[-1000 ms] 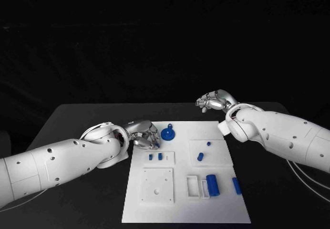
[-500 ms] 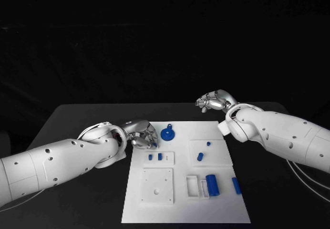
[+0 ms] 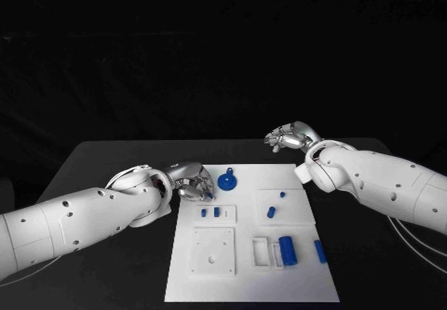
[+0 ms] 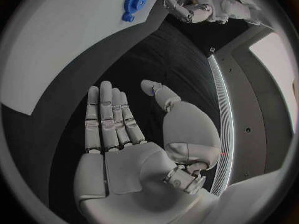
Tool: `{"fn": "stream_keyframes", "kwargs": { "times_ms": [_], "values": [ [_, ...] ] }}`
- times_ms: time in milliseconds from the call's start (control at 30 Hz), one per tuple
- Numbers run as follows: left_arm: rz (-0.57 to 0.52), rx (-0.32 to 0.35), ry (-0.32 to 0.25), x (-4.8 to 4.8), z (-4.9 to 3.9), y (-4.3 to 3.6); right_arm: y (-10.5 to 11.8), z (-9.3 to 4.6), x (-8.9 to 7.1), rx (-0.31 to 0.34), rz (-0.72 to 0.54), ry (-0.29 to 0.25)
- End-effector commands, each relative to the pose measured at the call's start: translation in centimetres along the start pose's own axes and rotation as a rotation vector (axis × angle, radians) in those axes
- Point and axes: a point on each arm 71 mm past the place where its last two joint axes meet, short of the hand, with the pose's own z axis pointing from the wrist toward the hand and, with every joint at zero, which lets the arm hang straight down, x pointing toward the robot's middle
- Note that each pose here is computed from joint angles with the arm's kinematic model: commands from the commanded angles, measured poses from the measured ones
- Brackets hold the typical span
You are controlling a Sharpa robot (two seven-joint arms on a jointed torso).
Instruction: Assemble the parts on the task board
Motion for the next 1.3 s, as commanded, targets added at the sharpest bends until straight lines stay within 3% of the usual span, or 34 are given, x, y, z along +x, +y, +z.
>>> {"fn": "stream_keyframes", "kwargs": {
  "times_ms": [33,1000,1300],
  "values": [
    [-0.007,-0.003,-0.002,0.01,0.07,-0.14,0.09,0.01,0.09,-0.01,0.002,0.012],
    [0.005,-0.002,0.027,0.4,0.6,-0.59,0.08,0.0,0.08,-0.01,0.002,0.011],
    [0.056,0.021,0.034,0.57,0.68,-1.01,0.07,0.0,0.07,-0.009,0.001,0.011]
  ]
}}
